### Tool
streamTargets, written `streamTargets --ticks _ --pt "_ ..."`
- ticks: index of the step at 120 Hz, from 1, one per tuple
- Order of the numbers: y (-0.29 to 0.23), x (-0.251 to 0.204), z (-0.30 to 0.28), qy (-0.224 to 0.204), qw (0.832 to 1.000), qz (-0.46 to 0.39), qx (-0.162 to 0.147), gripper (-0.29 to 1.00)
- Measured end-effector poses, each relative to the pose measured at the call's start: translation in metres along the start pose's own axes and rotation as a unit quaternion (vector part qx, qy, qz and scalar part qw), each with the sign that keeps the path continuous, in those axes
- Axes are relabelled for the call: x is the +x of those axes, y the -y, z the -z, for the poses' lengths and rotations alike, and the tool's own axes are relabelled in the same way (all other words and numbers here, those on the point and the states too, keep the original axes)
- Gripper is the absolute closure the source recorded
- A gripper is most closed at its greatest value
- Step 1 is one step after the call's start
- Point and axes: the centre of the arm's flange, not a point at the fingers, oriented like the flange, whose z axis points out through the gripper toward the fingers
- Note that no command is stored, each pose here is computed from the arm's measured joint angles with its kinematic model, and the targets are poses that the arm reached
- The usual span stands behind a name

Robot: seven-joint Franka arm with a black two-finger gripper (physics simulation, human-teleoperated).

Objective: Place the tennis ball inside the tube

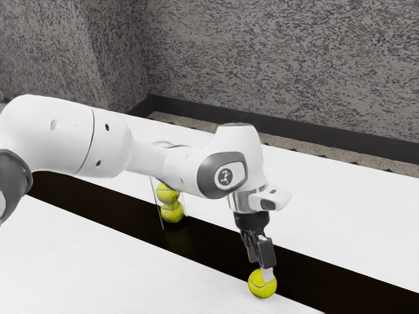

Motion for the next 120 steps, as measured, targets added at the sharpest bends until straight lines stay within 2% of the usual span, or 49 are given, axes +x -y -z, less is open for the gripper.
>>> streamTargets --ticks 46,77,94,104,120 --pt "0.020 -0.005 -0.035 -0.009 1.000 0.011 0.000 0.00" --pt "0.022 -0.003 -0.043 -0.012 1.000 0.010 -0.003 0.25" --pt "0.030 0.002 -0.060 -0.008 1.000 0.013 -0.006 0.28" --pt "0.028 0.003 -0.040 -0.023 1.000 0.008 0.005 0.29" --pt "0.054 -0.009 0.016 -0.049 0.997 0.015 0.051 0.33"
